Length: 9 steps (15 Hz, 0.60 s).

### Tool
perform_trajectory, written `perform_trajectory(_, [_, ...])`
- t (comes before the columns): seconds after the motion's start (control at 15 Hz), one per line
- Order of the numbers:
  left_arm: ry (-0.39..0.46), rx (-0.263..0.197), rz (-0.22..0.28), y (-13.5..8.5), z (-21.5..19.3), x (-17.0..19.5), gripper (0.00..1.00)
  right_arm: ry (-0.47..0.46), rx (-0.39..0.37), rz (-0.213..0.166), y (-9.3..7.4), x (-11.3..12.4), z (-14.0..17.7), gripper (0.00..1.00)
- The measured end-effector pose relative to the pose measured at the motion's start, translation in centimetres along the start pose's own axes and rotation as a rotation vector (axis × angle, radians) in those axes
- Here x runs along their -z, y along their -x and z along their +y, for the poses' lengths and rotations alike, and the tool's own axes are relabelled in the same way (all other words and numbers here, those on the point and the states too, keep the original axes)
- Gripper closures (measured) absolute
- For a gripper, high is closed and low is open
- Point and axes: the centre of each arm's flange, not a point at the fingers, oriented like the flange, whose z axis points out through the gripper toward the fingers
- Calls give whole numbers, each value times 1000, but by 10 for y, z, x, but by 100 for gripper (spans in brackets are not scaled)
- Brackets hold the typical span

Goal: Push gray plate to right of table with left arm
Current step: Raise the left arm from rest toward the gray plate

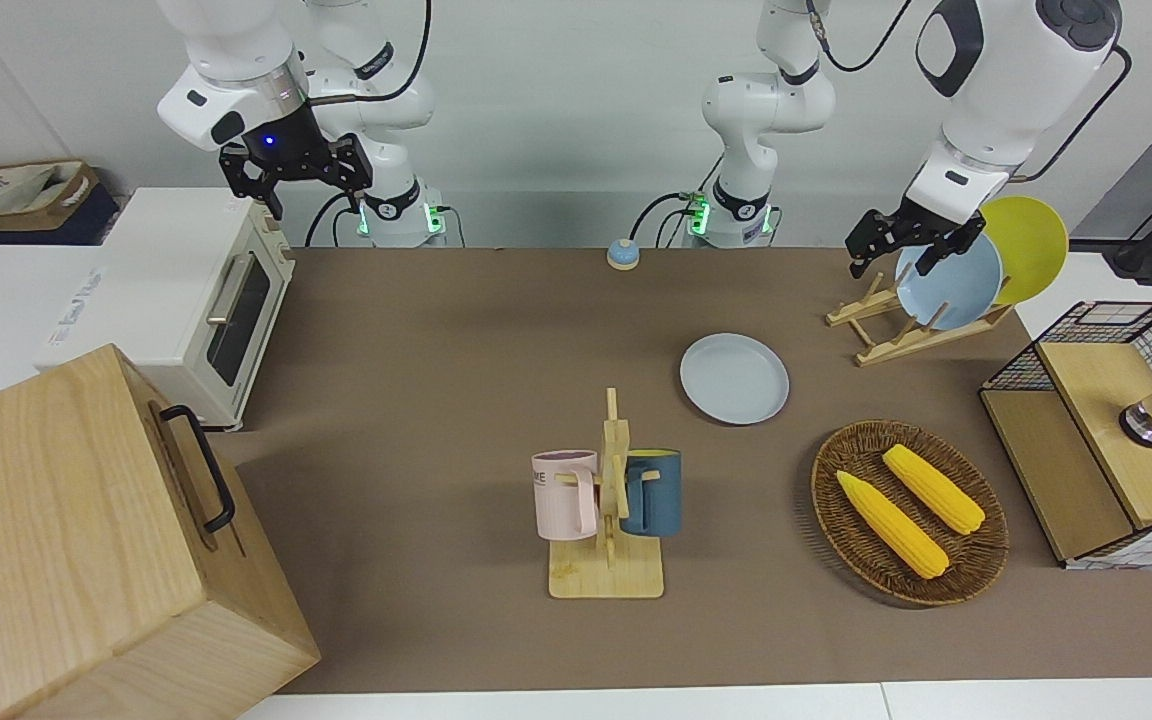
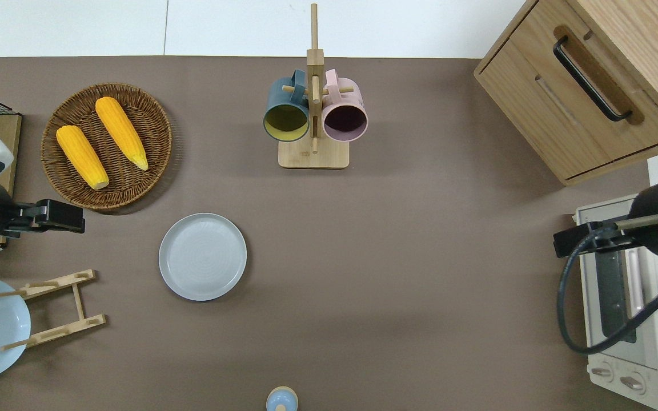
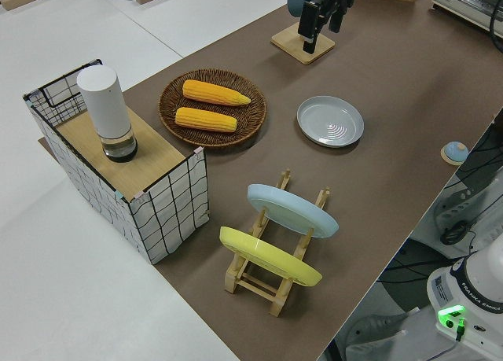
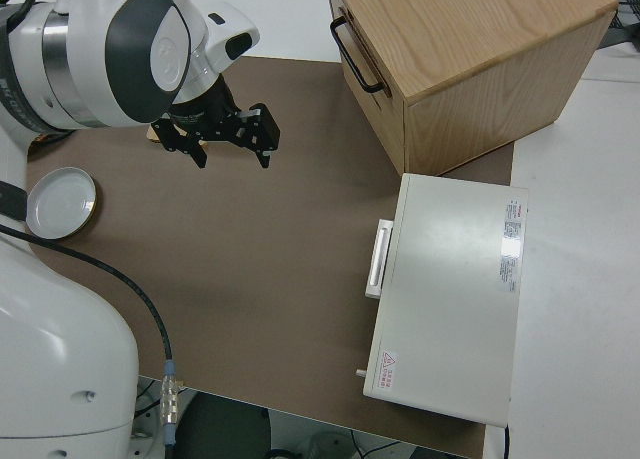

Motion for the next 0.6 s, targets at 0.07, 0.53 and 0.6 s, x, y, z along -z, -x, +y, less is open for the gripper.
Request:
perform_trajectory(0.07, [0,0,0,0,0,0,0,0,0,0,0,0,0,1])
perform_trajectory(0.53, [1,-1,19,3,-1,9,0,0,0,0,0,0,0,1])
perform_trajectory(0.6, [1,-1,19,3,-1,10,0,0,0,0,0,0,0,1])
